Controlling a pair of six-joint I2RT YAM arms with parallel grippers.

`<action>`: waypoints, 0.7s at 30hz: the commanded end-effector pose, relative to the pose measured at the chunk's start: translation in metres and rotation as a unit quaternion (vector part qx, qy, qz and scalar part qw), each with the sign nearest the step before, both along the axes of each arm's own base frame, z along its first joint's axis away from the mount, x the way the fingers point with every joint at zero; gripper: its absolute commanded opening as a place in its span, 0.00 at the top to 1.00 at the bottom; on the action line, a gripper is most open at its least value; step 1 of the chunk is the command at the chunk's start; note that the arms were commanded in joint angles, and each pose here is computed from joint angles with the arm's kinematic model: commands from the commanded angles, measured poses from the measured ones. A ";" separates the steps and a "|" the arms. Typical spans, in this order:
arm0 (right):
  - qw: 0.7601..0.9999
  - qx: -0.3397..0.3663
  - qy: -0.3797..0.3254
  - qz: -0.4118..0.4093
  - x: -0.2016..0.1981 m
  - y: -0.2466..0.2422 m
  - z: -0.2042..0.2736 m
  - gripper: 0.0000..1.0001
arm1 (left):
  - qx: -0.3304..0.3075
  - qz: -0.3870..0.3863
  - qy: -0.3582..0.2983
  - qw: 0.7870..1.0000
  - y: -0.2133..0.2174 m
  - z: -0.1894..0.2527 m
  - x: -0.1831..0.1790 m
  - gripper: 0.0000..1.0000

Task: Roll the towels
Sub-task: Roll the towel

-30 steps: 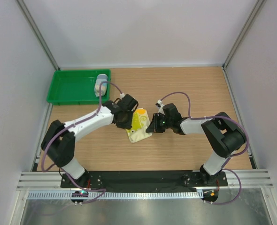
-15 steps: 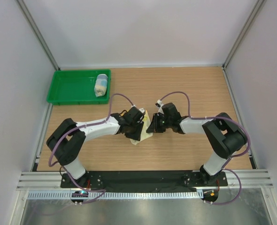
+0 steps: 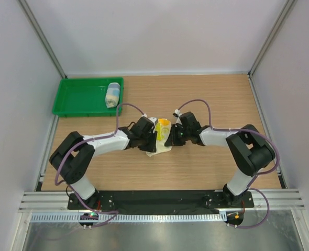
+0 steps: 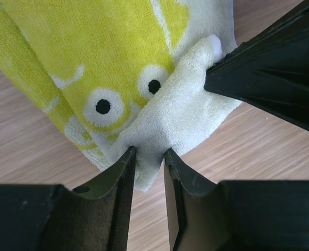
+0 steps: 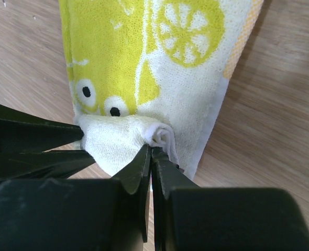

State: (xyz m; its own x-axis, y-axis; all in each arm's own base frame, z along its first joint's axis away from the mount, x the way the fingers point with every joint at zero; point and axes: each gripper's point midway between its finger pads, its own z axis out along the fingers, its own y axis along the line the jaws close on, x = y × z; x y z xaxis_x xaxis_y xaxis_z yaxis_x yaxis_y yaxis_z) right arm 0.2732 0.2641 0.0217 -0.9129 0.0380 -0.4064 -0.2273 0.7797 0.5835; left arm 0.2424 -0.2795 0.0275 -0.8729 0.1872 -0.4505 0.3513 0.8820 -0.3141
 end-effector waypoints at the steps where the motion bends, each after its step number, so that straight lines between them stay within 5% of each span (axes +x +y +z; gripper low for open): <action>1: 0.997 -0.077 0.018 -0.012 0.002 -0.025 -0.028 0.92 | 0.038 0.012 0.003 0.999 0.025 -0.021 0.002 0.69; 15: 0.997 -0.074 -0.019 -0.011 0.089 -0.005 0.009 0.88 | -0.051 0.119 0.140 0.982 -0.013 -0.023 -0.039 0.72; 21: 0.995 -0.078 -0.053 -0.028 0.088 -0.029 0.056 0.59 | -0.061 0.183 0.155 0.969 -0.021 -0.029 -0.029 0.72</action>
